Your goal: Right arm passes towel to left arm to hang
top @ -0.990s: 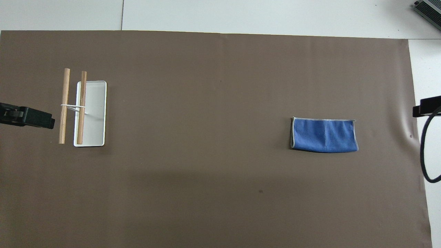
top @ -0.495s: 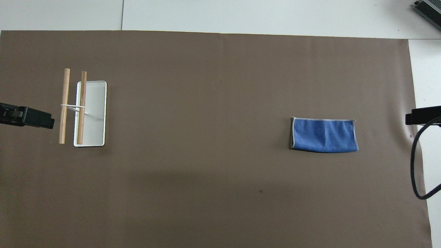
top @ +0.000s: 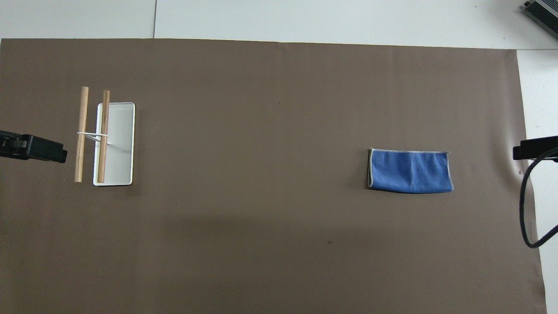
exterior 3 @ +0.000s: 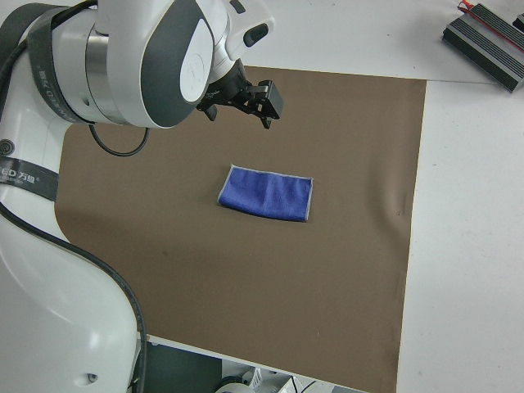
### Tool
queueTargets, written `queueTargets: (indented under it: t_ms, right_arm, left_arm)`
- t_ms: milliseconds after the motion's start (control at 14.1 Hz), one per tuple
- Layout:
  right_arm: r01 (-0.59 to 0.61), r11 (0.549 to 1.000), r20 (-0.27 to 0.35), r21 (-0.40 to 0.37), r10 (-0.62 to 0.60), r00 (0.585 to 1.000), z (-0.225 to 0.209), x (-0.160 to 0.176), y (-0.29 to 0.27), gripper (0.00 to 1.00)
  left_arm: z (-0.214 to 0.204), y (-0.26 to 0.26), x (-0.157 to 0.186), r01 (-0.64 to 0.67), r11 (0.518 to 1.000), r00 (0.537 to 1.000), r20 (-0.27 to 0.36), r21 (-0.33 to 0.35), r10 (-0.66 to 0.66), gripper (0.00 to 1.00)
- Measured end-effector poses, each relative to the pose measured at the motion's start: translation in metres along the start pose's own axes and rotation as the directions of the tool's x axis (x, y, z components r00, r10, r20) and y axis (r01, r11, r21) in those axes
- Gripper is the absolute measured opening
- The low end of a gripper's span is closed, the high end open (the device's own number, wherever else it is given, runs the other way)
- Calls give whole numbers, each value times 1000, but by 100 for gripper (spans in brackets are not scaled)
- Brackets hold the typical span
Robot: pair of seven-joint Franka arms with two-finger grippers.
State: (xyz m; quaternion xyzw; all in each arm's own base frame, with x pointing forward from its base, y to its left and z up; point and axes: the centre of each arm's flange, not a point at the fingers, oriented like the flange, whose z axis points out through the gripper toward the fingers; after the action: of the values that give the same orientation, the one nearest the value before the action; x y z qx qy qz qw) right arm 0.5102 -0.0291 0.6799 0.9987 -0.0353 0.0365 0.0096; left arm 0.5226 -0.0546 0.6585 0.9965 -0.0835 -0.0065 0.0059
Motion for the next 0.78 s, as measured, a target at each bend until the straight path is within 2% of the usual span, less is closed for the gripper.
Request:
queueTargets:
  t_ms: [778]
  right_arm:
    - [-5,1000,36,-1,5,999,18,1,0,100]
  left_arm:
    - [-3,2,-1,-3,1000,1000,-6,1,3,100]
